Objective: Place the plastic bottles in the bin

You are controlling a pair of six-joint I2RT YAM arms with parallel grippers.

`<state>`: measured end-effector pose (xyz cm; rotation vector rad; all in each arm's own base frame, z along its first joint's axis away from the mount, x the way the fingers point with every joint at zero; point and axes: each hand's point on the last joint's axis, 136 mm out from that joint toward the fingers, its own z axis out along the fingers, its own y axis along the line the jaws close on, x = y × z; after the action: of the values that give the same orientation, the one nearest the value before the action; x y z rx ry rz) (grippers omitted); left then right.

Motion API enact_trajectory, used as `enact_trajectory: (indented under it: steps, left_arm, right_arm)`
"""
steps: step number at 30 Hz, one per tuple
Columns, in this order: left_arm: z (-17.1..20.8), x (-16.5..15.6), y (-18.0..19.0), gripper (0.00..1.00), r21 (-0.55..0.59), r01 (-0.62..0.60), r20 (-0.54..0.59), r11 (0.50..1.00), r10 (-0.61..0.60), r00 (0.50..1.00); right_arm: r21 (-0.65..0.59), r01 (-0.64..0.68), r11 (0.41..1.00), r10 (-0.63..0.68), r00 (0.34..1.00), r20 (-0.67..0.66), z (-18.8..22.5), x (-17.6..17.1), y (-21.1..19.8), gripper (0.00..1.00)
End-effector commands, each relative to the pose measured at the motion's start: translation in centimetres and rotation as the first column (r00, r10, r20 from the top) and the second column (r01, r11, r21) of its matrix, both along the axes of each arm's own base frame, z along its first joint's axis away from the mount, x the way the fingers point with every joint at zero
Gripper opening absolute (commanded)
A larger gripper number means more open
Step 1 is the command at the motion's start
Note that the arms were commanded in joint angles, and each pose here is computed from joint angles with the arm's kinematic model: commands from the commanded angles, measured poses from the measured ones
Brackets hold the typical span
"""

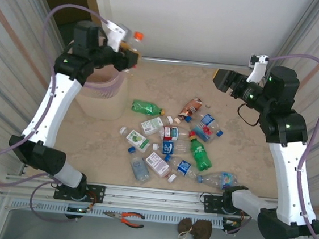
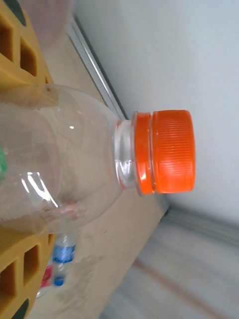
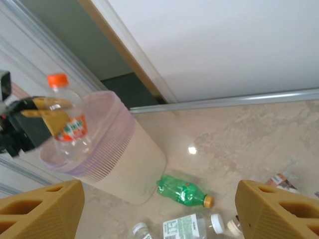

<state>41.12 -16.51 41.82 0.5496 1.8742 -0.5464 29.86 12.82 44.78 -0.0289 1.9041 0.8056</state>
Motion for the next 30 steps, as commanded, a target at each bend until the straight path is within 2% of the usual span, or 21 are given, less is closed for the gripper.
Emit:
enact_trajectory:
  steps: [1,4,5,7,9,10,13,16,19,22,25,30]
  left_arm:
    - [2.9,1.5,5.0,0.41,-0.229,-0.261,-0.096,0.938,0.245,0.965]
    - [2.7,2.6,7.2,0.45,-0.329,-0.359,-0.155,0.873,0.325,0.933]
    - [2.6,3.1,8.1,0.46,-0.366,-0.408,-0.178,0.837,0.367,0.913]
    - [1.6,4.1,10.5,0.42,-0.401,-0.566,-0.256,0.721,0.505,0.824]
    - [-0.2,4.4,13.1,0.39,-0.393,-0.735,-0.385,0.553,0.626,0.678]
    - [-1.1,4.5,13.8,0.38,-0.378,-0.778,-0.438,0.501,0.643,0.628]
    - [-3.6,5.2,14.8,0.37,-0.334,-0.865,-0.574,0.375,0.647,0.503]
    - [-6.6,5.9,15.0,0.41,-0.276,-0.922,-0.684,0.273,0.618,0.388]
    - [-9.0,6.7,15.1,0.42,-0.225,-0.957,-0.757,0.184,0.586,0.291]
    - [-11.0,7.5,15.2,0.42,-0.158,-0.980,-0.799,0.120,0.568,0.198]
    - [-13.0,8.1,15.4,0.44,-0.099,-0.993,-0.826,0.064,0.551,0.118]
    - [-16.4,9.1,15.5,0.47,-0.026,-1.000,-0.852,0.010,0.523,0.027]
  right_arm:
    - [0.015,-0.006,1.000,0.006,0.999,-0.038,-0.8,-0.1,0.0,0.78]
    - [0.014,-0.006,1.000,0.006,0.999,-0.043,-1.0,0.0,0.0,0.78]
    - [0.014,-0.005,1.000,0.006,0.999,-0.042,-1.0,0.0,0.0,0.78]
    - [0.014,-0.004,1.000,0.005,0.999,-0.046,-1.2,0.0,0.0,0.78]
    - [0.012,0.000,1.000,0.001,0.999,-0.048,-1.3,0.0,-0.1,0.78]
    - [0.012,0.000,1.000,0.000,0.999,-0.047,-1.3,0.0,-0.1,0.78]
    - [0.013,0.005,1.000,-0.004,0.999,-0.055,-1.6,0.0,-0.3,0.78]
    - [0.012,0.011,1.000,-0.010,0.998,-0.058,-1.9,-0.1,-0.5,0.78]
    - [0.013,0.015,1.000,-0.014,0.998,-0.064,-2.2,-0.1,-0.7,0.78]
    - [0.013,0.020,1.000,-0.019,0.998,-0.068,-2.4,-0.2,-1.0,0.78]
    - [0.016,0.025,1.000,-0.023,0.997,-0.075,-2.7,-0.2,-1.2,0.78]
    - [0.017,0.032,0.999,-0.031,0.996,-0.087,-3.3,-0.2,-1.5,0.78]
